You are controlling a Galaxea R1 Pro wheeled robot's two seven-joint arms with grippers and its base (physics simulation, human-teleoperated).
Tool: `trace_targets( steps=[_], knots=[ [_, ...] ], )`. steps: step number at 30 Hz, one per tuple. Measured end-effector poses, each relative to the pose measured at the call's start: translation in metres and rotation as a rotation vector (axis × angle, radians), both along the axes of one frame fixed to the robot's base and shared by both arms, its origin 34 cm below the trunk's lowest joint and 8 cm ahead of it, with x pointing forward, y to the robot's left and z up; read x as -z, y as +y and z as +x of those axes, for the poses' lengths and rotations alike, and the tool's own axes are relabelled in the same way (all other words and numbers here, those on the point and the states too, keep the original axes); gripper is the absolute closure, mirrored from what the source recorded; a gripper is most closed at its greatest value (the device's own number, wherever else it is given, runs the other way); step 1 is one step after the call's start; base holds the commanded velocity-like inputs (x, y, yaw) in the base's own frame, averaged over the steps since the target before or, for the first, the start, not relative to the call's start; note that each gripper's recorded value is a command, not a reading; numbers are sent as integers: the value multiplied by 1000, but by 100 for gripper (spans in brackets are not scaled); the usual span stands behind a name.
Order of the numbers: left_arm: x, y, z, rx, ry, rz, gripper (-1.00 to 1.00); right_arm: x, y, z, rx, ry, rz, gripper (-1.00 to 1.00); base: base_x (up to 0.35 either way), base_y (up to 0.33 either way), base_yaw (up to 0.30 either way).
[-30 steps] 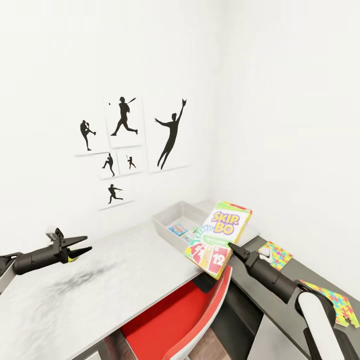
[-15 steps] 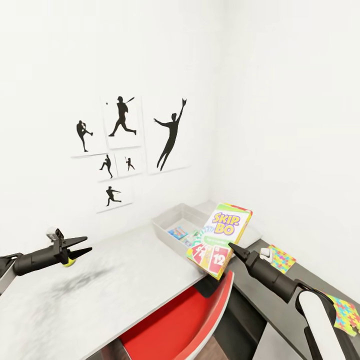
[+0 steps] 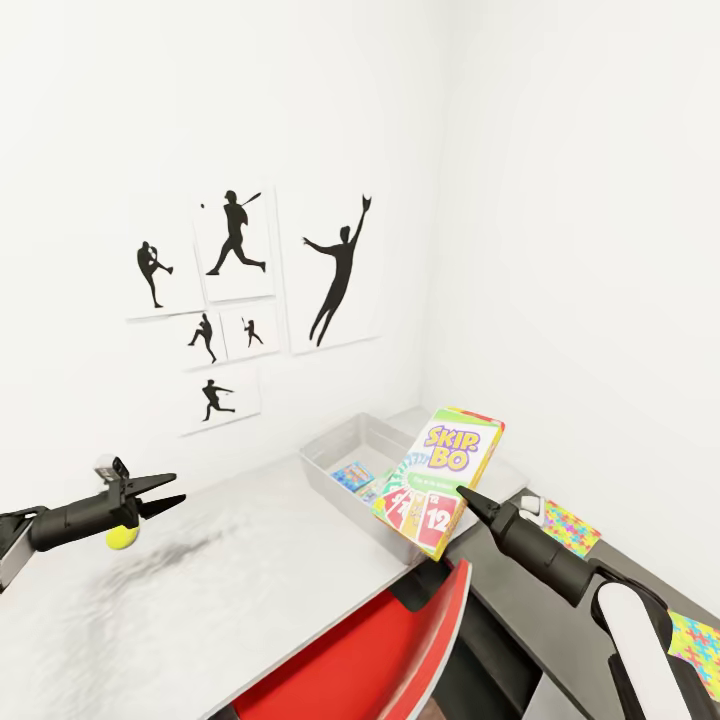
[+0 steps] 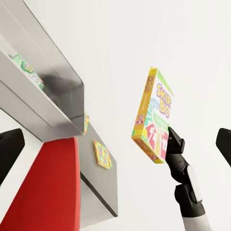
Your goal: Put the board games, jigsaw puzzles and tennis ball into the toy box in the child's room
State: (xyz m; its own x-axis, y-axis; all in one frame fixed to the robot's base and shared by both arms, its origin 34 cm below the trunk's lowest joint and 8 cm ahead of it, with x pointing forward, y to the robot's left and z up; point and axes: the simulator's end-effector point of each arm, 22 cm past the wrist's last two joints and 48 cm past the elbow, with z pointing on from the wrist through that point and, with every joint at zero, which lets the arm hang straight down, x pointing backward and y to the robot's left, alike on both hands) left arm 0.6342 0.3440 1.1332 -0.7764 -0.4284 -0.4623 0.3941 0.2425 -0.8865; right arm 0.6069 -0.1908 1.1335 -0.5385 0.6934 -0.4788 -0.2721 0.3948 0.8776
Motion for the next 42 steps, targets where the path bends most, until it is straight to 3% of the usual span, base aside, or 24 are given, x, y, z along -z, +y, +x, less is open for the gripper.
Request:
trace_targets(
  steps=[42],
  knots=[
    [0, -1, 0, 1, -1, -3, -100, -1, 4, 0, -4, -2, 12, 100, 83, -16, 0]
  ],
)
